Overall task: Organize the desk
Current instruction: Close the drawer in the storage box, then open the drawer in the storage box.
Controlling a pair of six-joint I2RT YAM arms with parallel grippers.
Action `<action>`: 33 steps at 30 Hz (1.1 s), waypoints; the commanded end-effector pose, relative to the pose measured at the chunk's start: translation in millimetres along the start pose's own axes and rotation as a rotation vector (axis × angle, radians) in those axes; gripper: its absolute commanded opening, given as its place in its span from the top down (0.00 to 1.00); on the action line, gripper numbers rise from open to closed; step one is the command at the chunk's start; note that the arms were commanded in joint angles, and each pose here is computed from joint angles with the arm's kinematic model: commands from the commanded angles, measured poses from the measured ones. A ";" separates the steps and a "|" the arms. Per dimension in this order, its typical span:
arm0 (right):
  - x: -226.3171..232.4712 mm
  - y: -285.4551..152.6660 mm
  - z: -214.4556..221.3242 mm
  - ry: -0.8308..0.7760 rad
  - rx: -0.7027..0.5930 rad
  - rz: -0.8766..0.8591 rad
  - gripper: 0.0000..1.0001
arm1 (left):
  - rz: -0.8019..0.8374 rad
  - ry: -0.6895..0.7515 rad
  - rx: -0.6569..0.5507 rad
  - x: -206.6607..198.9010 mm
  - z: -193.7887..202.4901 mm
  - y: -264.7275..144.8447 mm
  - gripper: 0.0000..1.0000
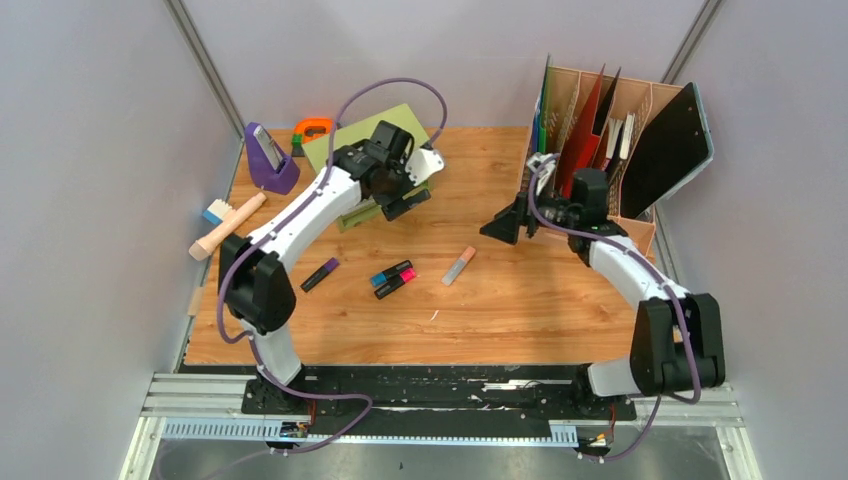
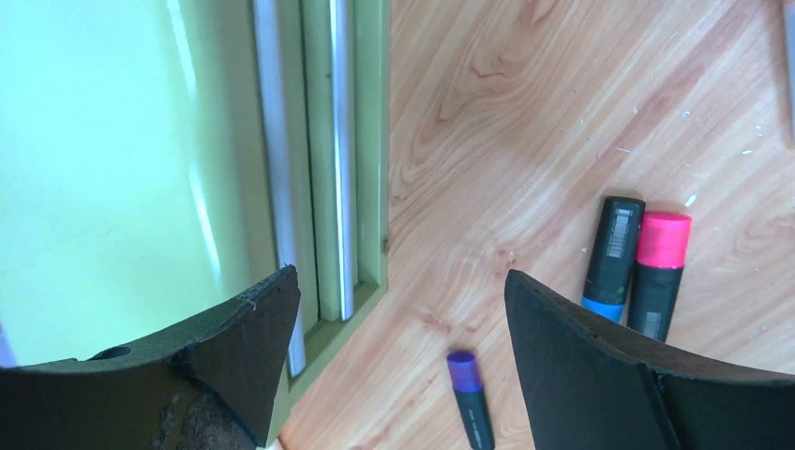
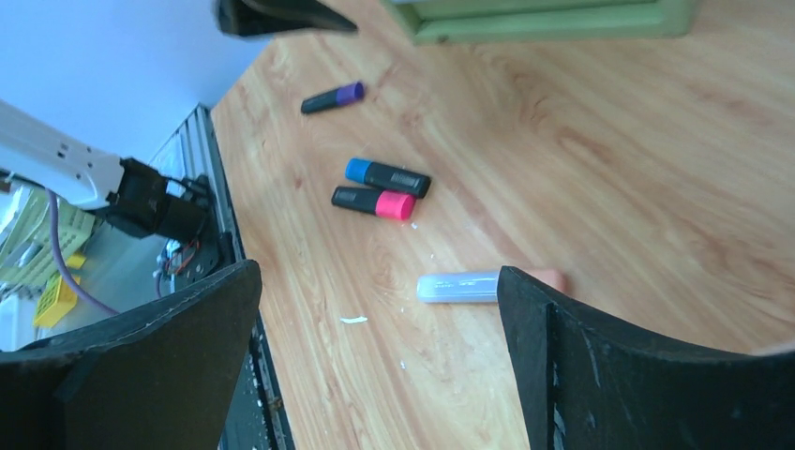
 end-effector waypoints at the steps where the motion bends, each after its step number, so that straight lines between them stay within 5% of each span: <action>1: 1.6 37.6 0.2 -0.032 0.064 -0.032 0.02 | 0.013 -0.137 -0.103 18.7 7.0 -43.7 0.11; 8: -6.5 108.8 1.5 0.122 0.208 -0.096 0.08 | -0.064 -0.341 -0.194 69.8 22.5 -63.7 0.09; 16: -15.2 171.2 4.4 0.253 0.182 -0.142 0.11 | -0.133 -0.611 -0.266 137.3 40.6 -47.7 0.08; 26: -51.2 216.7 24.0 0.474 0.166 -0.180 0.10 | -0.180 -0.718 -0.307 181.1 40.5 -5.4 0.04; 33: -66.7 233.4 30.2 0.578 0.102 -0.196 0.16 | -0.095 -0.754 -0.323 176.3 38.7 18.4 0.03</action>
Point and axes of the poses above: each gripper's point midway between its finger pads, its own y axis out along the fingers, its own x axis along the line the jaws close on, z = x × y, the point moved 7 cm from there along -y, back along the fingers, and after that the axes turned 4 degrees about y, right-handed, at the moved point
